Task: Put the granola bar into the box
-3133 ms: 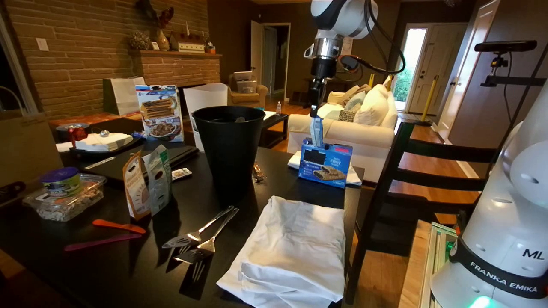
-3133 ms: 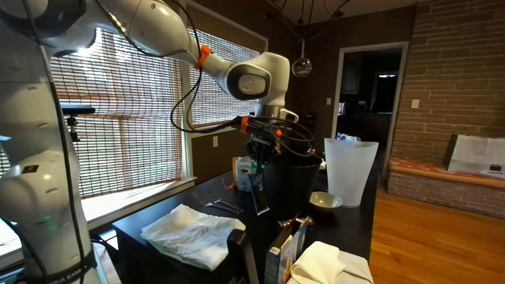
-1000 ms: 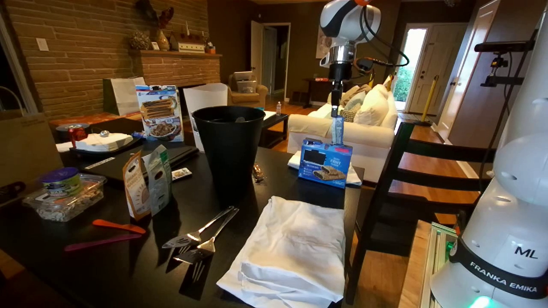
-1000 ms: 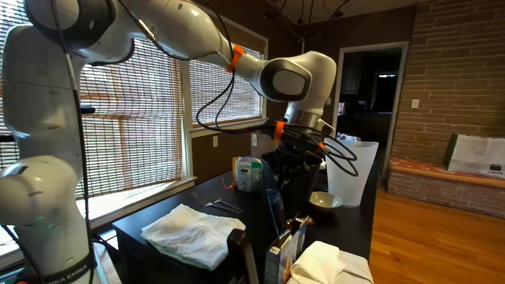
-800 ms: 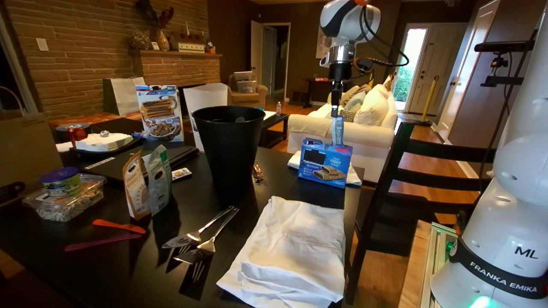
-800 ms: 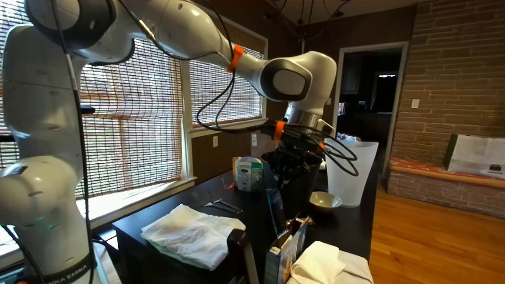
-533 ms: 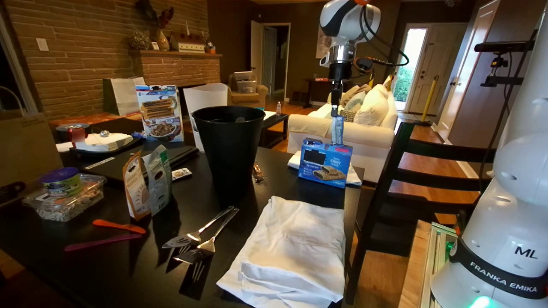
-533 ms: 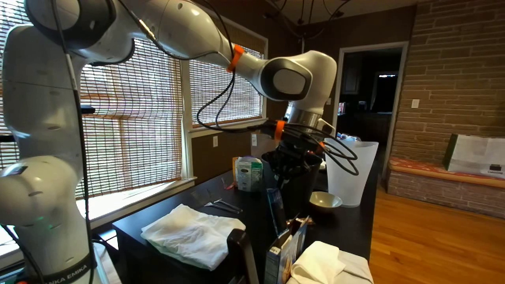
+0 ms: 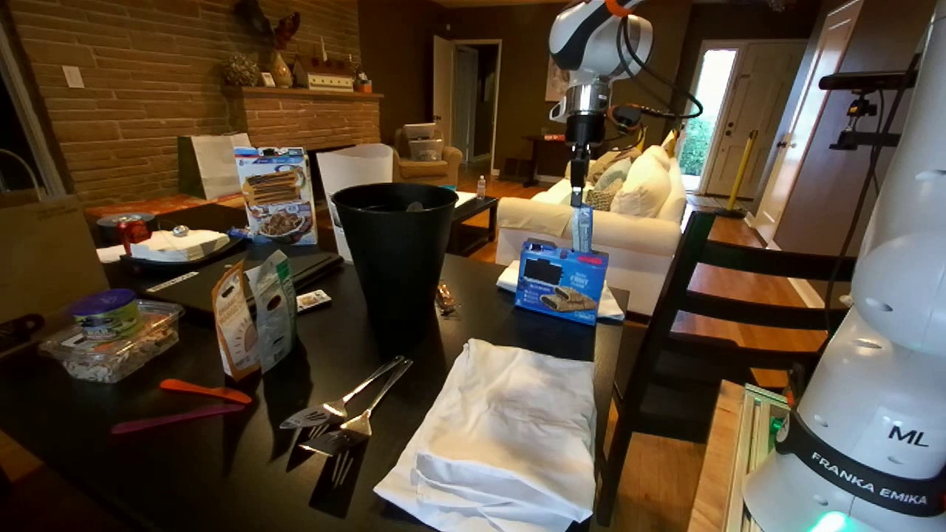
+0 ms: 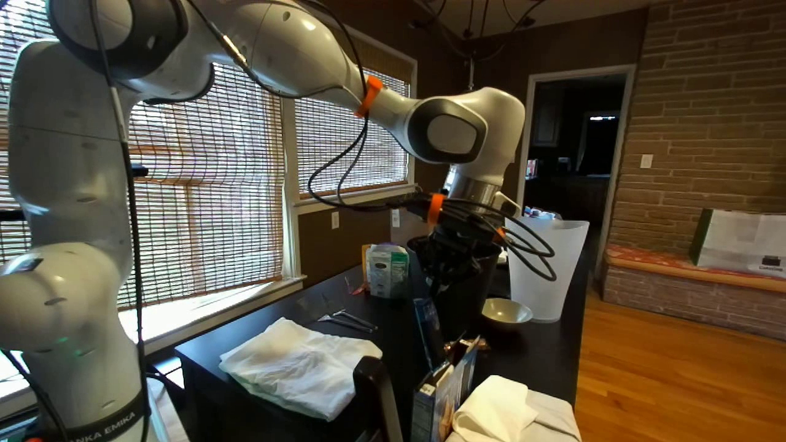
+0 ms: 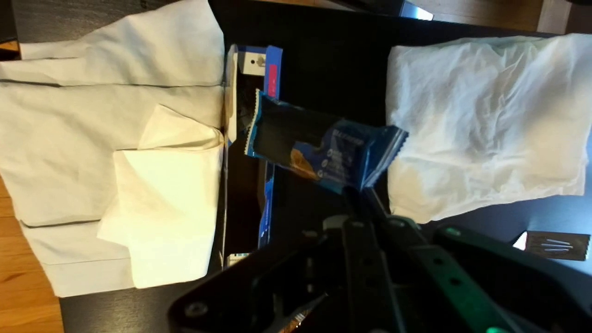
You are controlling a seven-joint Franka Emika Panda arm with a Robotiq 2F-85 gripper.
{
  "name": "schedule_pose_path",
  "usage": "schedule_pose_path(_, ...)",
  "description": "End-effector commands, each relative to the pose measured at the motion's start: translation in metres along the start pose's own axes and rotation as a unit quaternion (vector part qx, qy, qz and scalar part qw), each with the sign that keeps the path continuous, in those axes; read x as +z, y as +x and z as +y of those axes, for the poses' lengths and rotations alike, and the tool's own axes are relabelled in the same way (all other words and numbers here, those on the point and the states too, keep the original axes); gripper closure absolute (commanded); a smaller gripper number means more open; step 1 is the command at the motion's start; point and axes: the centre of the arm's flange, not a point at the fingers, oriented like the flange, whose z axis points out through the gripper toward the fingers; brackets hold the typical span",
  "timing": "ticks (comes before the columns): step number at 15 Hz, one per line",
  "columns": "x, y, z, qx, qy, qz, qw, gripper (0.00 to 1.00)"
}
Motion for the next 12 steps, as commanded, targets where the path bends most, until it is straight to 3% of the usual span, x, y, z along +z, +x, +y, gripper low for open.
schedule_pose_path(1,0.0008,0.0041,0.008,-0.001,0.012,0.001,0.9999,1.0)
schedule_pose_path(12,-0.0019,0.005,0.0041,-0.006,0.036,0.006,0.9993,1.0)
